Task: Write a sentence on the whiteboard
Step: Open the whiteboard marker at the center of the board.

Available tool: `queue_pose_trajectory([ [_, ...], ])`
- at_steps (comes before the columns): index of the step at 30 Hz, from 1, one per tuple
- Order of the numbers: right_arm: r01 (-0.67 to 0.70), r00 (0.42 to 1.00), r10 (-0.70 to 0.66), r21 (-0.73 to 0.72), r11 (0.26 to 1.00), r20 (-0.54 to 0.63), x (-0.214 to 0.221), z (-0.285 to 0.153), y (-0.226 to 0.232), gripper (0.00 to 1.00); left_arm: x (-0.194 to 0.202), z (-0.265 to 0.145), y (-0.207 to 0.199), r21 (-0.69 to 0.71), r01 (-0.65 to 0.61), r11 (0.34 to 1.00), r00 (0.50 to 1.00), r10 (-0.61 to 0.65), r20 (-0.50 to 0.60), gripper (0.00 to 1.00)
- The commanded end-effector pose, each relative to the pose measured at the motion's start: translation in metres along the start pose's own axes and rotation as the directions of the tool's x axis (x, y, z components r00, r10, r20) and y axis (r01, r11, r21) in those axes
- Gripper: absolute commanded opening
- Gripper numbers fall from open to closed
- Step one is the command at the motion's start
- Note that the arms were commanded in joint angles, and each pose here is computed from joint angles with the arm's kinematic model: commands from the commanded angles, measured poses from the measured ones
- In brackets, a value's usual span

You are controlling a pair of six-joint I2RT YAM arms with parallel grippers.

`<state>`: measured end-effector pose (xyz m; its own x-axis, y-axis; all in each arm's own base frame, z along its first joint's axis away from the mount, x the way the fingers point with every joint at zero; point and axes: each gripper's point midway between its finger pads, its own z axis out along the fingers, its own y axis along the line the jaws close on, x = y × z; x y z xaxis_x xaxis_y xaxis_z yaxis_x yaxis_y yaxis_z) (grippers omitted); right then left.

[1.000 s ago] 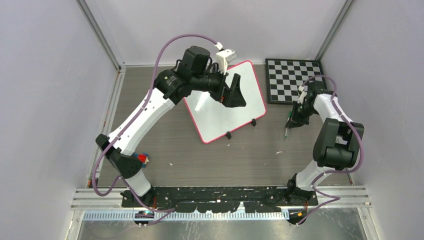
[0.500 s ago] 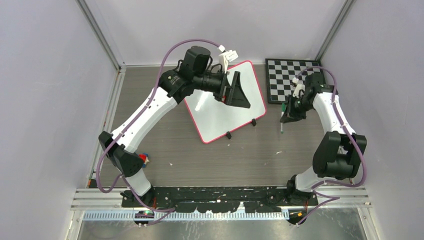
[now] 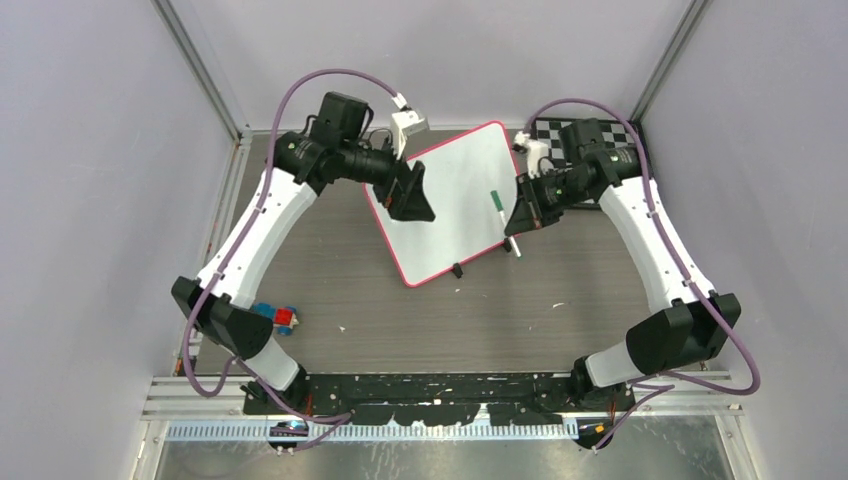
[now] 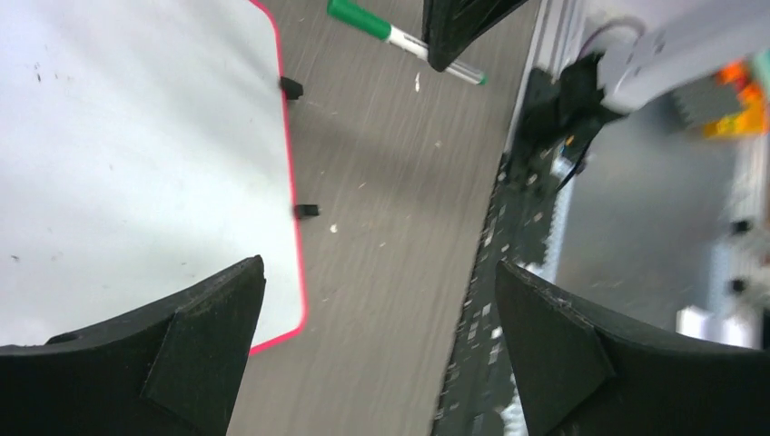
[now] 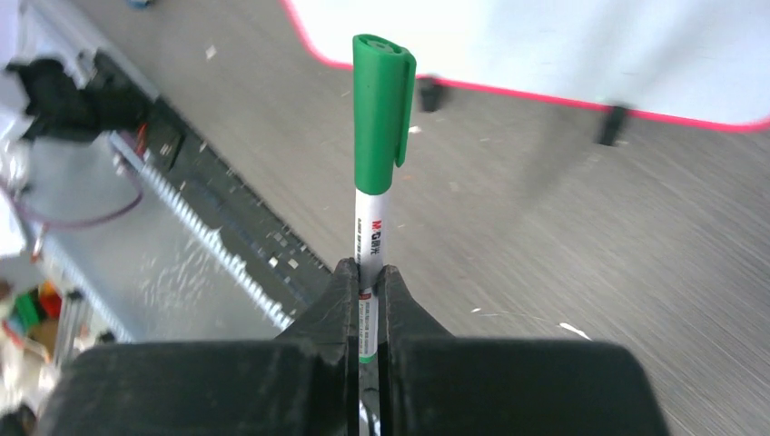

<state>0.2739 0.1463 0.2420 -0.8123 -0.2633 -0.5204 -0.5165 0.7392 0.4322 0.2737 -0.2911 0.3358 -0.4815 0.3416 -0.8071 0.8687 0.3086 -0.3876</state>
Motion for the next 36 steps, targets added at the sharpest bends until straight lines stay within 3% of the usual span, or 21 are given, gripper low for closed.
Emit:
queue_pose_trajectory([
  [1, 0.107, 0.992, -0.12, -0.228, 0.968, -0.045, 0.016, -0.007, 0.065, 0.0, 0.015, -0.036, -0.022, 0.006, -0.38, 0.925, 0.923, 0.379, -0.059, 1.0],
  [6, 0.128, 0.977, -0.182, -0.37, 0.92, -0.114, 0.039, -0.003, 0.105, 0.0, 0.039, -0.043, -0.031, 0.087, -0.542, 0.836, 0.833, 0.548, -0.08, 0.98],
  [13, 0.144, 0.955, -0.247, -0.473, 0.869, -0.164, 0.062, -0.004, 0.139, 0.0, 0.064, -0.035, -0.056, 0.198, -0.767, 0.611, 0.61, 0.789, -0.073, 0.9],
  [20, 0.128, 0.947, -0.265, -0.542, 0.831, -0.181, 0.073, -0.012, 0.163, 0.0, 0.064, -0.009, -0.076, 0.156, -0.91, 0.385, 0.383, 0.923, -0.045, 0.79],
  [30, 0.137, 0.925, -0.31, -0.57, 0.81, -0.219, 0.09, -0.013, 0.176, 0.0, 0.065, 0.012, -0.077, 0.155, -0.932, 0.327, 0.318, 0.945, -0.079, 0.73],
  [36, 0.142, 0.916, -0.33, -0.586, 0.798, -0.228, 0.09, -0.015, 0.182, 0.0, 0.072, 0.023, -0.088, 0.203, -0.943, 0.266, 0.256, 0.964, -0.071, 0.56],
])
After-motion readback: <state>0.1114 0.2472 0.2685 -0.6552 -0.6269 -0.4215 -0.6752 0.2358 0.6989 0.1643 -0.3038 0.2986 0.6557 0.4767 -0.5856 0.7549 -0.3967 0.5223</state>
